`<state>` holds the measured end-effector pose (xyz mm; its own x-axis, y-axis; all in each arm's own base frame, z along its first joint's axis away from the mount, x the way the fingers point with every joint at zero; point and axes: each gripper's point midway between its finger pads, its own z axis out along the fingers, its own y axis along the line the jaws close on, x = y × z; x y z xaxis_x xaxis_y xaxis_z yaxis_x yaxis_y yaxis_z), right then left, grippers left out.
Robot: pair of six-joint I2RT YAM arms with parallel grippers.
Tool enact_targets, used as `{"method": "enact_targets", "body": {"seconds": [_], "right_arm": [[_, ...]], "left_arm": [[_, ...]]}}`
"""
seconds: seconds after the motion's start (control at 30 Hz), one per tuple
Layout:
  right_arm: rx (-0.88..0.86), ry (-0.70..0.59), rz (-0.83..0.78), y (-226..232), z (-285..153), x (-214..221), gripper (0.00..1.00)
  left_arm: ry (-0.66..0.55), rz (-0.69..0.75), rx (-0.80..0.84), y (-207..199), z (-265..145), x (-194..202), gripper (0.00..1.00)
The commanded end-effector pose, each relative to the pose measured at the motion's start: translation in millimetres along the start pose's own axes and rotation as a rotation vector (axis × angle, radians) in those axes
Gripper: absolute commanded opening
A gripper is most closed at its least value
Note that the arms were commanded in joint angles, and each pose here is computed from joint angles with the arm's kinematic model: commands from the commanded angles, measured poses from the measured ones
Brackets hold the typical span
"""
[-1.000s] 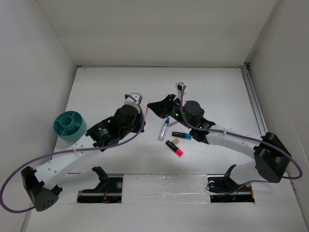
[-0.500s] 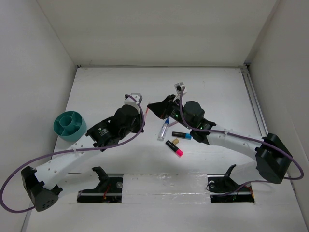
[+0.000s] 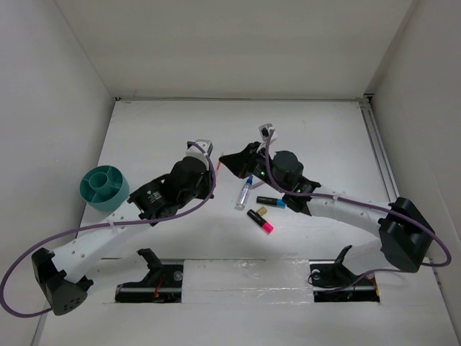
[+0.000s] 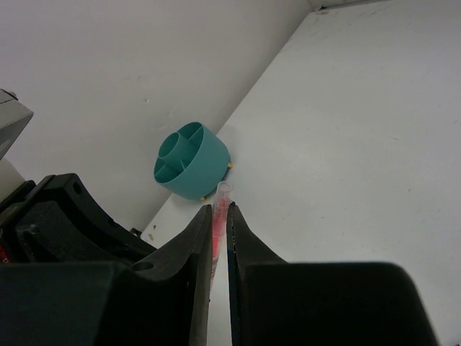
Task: Sort the stationery into containers
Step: Place the pen in the storage box.
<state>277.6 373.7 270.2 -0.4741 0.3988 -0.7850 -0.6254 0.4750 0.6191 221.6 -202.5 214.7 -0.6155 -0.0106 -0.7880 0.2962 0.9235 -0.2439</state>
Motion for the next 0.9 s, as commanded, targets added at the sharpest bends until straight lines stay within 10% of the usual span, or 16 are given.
{"method": "enact_targets", "body": {"seconds": [0.0,0.6,0.87], "right_arm": [[0.033,0.279,-0.023,-17.8,-16.7,78.7,0.0],[-0.038,0.244,-0.076,4.9,-19.3,59.8,0.06],[-0.052,0.254,-0.065,6.4,-21.1,63.4,0.31]], "left_arm": [[-0.309,-0.12,0.008,-5.8,-21.4,-84.7,0.0],[-0.306,-0.11,0.016,-4.4,-21.4,-78.8,0.0],[-0.31,-0.12,0.01,-3.3,-21.4,-79.5,0.0]]}}
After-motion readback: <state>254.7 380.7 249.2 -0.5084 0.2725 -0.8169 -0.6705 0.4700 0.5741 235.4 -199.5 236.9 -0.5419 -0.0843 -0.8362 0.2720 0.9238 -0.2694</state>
